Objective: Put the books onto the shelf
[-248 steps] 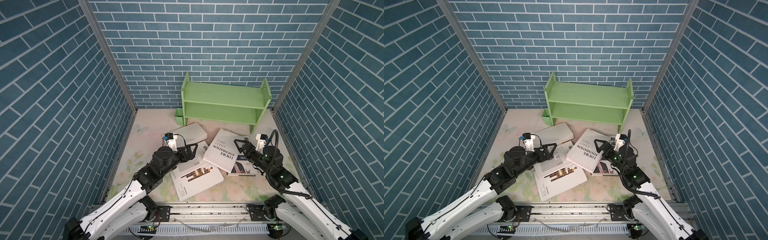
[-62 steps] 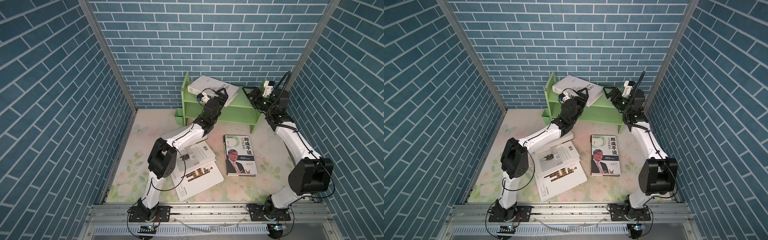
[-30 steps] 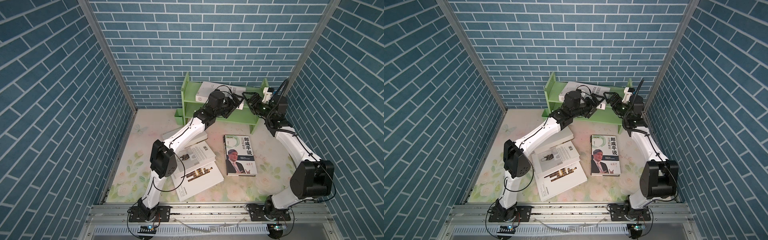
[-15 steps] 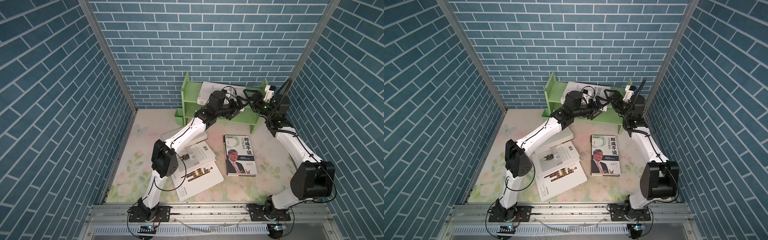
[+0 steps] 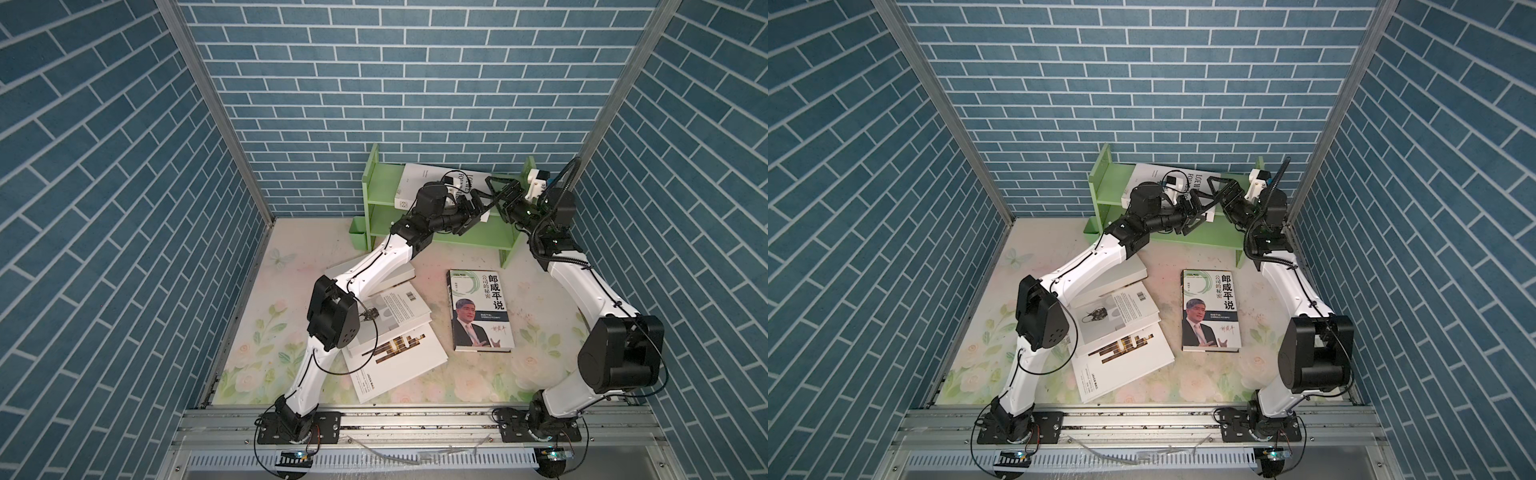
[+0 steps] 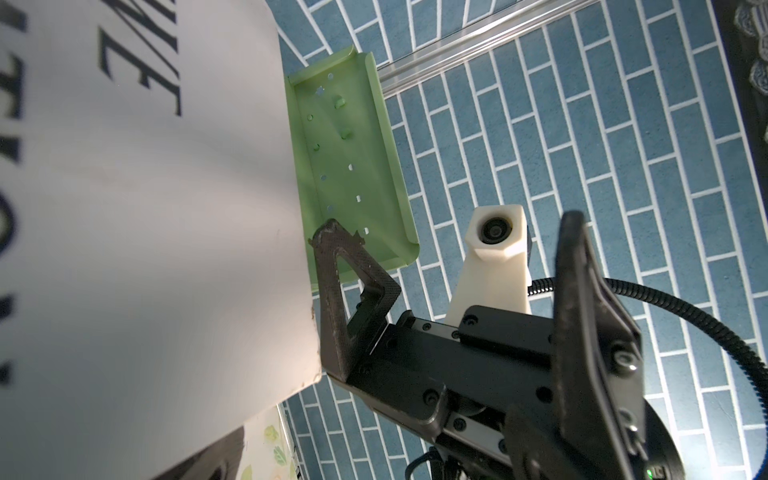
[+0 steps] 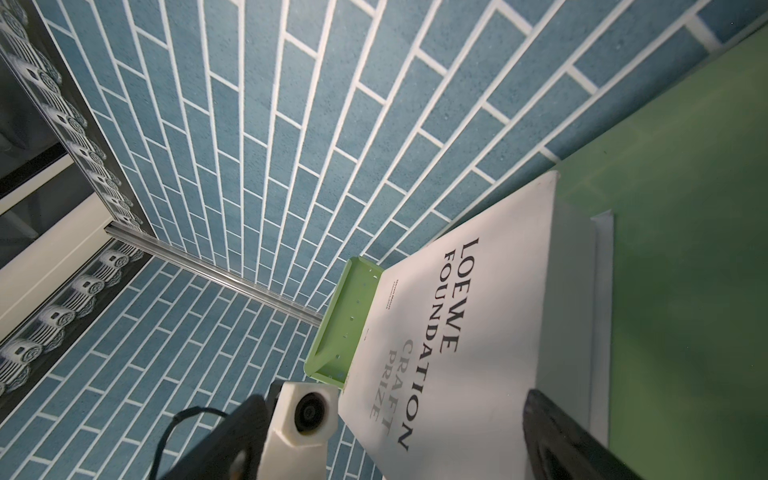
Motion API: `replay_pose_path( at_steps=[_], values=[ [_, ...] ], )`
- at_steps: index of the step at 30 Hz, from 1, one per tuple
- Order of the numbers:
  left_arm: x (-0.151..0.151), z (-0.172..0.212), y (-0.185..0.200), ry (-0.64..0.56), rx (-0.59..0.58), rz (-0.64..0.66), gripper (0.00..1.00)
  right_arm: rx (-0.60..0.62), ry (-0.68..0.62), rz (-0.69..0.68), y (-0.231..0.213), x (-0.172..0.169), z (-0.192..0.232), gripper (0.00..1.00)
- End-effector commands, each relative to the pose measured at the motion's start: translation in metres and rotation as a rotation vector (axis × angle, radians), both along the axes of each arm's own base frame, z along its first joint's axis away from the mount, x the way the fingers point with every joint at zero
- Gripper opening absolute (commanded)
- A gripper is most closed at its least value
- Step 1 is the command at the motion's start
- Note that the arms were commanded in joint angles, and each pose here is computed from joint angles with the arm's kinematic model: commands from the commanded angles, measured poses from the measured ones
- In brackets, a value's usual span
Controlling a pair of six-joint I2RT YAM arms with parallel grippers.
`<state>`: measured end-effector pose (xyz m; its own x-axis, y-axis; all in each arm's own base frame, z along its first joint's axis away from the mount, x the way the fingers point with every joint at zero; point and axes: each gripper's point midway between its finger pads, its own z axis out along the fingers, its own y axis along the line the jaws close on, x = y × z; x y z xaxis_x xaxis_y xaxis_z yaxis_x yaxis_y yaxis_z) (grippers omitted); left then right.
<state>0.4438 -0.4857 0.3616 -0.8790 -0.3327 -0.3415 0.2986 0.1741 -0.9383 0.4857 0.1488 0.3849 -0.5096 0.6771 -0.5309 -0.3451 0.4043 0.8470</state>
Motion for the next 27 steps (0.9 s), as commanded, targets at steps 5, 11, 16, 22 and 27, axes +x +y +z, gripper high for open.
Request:
replay_pose_path(
  at_steps=[5,11,16,22,27],
  values=[
    [0.019,0.028,0.009,-0.087,-0.098,0.018,1.0,0.04,-0.029,0.042,0.011,0.015,0.006,0.95],
    [0.024,0.028,0.022,-0.118,-0.053,0.029,1.0,0.036,-0.017,0.009,0.007,0.016,-0.001,0.94],
    [0.014,0.027,0.03,-0.136,-0.023,0.021,1.0,0.017,-0.007,-0.02,0.003,0.016,-0.006,0.94],
    [0.019,0.013,0.042,-0.131,0.048,0.059,1.0,0.017,-0.008,-0.025,0.004,0.016,-0.004,0.94],
    [0.03,0.004,0.052,-0.12,0.068,0.103,1.0,0.01,-0.002,-0.039,0.002,0.012,-0.006,0.94]
  ],
)
